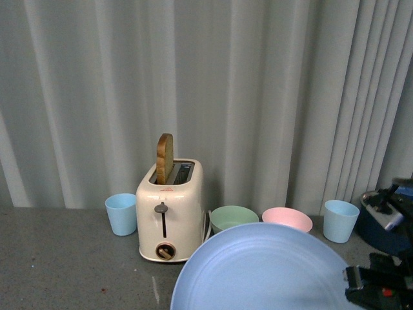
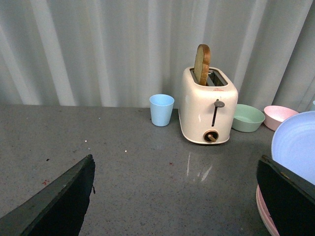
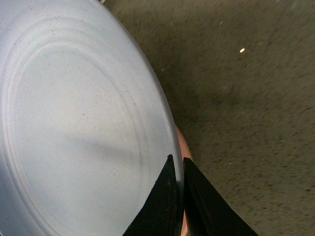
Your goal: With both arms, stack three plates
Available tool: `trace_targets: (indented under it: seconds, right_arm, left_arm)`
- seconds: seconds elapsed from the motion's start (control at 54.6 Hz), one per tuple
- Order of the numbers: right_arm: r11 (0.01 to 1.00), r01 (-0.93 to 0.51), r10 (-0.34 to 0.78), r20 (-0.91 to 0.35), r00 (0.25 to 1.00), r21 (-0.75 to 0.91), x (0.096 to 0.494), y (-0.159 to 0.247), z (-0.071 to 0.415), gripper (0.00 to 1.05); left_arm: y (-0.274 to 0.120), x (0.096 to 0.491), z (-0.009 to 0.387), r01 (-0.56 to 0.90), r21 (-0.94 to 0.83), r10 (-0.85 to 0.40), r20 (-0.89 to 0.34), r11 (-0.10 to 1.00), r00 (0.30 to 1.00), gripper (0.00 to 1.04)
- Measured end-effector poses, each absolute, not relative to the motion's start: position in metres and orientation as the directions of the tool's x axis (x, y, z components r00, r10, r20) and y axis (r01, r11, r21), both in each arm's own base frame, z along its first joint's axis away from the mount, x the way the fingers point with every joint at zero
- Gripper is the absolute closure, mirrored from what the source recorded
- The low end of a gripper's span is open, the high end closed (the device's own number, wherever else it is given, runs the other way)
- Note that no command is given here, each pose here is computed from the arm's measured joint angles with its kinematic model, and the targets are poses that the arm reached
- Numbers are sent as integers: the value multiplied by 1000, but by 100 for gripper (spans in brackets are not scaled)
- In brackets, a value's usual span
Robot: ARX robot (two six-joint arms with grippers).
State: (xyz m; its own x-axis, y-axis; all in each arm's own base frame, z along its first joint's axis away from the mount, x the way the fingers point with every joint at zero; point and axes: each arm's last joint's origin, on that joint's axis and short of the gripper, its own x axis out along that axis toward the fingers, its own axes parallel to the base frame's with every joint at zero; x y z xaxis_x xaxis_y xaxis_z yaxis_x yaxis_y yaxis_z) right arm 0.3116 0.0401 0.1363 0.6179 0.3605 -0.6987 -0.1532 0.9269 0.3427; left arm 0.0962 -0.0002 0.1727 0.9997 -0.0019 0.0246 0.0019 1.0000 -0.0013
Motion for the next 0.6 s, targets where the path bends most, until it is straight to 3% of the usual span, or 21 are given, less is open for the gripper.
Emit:
trace_targets:
  seconds: [0.165,0.604]
  right_arm:
    - [918,-125,377,-734,565,375,307,47,119,101]
    - [912,-44,368,-768,524,407,305,32,99,101]
  left_arm:
    - [0,96,173,2,-1,-2,25,1000,1000,7]
    - [0,96,173,2,-1,-2,25,1000,1000,7]
